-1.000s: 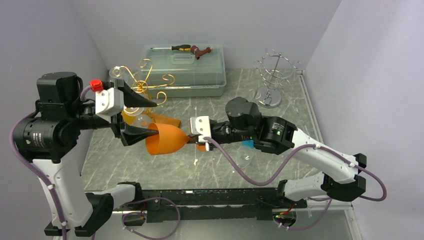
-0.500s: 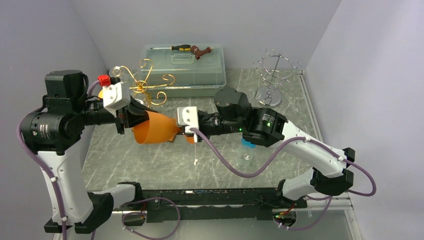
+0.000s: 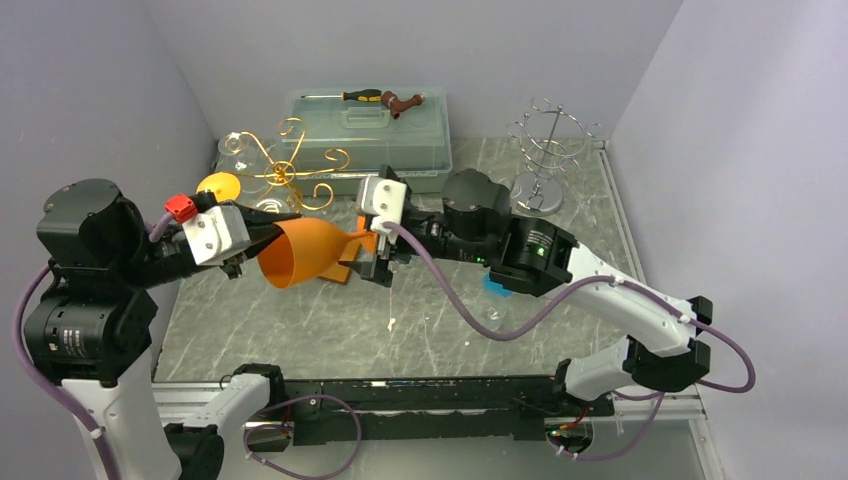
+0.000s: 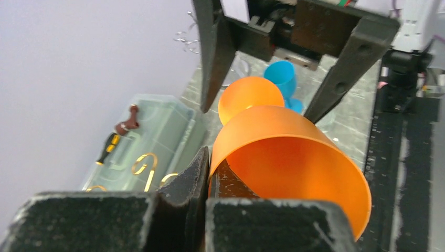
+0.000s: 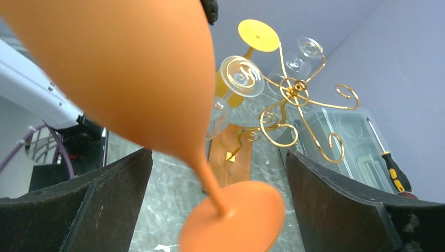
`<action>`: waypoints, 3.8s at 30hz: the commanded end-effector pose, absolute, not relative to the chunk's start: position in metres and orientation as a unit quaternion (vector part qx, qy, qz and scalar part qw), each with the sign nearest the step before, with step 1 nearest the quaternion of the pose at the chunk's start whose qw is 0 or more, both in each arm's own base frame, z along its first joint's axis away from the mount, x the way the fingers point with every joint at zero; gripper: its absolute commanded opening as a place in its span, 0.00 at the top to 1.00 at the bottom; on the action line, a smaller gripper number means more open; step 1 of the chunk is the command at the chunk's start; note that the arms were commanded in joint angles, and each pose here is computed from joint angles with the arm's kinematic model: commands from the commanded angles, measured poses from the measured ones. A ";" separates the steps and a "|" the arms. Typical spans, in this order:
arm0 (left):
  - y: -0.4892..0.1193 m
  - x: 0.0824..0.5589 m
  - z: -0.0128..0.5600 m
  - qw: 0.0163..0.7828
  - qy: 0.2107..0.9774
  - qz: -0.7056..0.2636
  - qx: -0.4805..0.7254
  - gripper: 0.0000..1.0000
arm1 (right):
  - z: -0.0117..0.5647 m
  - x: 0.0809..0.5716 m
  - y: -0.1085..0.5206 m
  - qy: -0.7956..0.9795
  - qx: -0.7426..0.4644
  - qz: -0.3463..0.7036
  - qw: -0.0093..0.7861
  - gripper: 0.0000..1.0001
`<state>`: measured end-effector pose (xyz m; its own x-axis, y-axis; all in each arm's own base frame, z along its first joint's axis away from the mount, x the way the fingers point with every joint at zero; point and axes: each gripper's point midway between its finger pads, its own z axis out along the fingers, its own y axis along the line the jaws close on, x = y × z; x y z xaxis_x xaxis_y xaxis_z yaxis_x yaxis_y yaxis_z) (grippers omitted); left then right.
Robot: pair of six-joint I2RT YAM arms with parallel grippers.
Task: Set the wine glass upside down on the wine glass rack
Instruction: Turn the wine glass upside down at the wine rack.
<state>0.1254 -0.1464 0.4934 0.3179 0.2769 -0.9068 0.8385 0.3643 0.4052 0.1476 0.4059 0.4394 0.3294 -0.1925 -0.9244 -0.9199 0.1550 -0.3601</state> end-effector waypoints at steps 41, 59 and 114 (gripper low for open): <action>-0.125 0.148 0.538 0.709 0.509 -0.108 0.475 1.00 | 0.429 0.125 0.305 0.701 -0.274 0.434 0.496 0.00; -0.117 0.134 0.535 0.711 0.506 -0.070 0.483 1.00 | 0.440 0.127 0.330 0.693 -0.262 0.466 0.484 0.00; -0.124 0.086 0.579 0.796 0.112 0.252 0.538 1.00 | 0.592 0.115 0.434 0.314 -0.097 0.845 0.421 0.00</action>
